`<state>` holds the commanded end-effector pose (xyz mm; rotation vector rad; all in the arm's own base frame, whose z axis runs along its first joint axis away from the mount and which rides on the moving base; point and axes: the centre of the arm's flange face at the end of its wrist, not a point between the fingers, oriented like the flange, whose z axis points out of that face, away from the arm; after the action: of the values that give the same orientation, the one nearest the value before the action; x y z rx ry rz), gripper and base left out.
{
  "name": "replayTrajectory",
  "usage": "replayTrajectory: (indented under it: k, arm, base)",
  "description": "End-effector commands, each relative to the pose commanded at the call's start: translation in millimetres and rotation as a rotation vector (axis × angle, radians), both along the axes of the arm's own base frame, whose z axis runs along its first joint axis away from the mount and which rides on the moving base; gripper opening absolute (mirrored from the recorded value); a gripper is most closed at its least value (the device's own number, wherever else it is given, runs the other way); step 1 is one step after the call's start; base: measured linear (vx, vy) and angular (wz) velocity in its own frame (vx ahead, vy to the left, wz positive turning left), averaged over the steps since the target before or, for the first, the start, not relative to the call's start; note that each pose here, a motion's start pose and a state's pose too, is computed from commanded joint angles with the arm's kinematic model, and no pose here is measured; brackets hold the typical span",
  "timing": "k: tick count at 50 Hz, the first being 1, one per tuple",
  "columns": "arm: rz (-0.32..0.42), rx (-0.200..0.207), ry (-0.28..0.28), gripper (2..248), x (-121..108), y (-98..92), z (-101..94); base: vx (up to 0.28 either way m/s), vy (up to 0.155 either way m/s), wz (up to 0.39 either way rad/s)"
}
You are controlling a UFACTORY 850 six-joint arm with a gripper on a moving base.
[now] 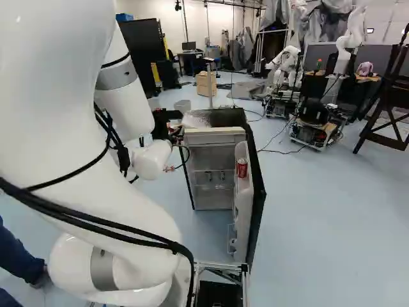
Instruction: Grab a drink from the fridge
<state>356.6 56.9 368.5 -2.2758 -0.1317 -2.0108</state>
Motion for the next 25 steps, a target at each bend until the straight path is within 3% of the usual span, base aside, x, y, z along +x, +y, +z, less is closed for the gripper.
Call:
replayTrajectory:
  k: [25]
  arm:
    - [0.011,-0.029,0.010,93,15.4,-23.6,-1.6]
  base:
    - [0.000,0.000,0.000]
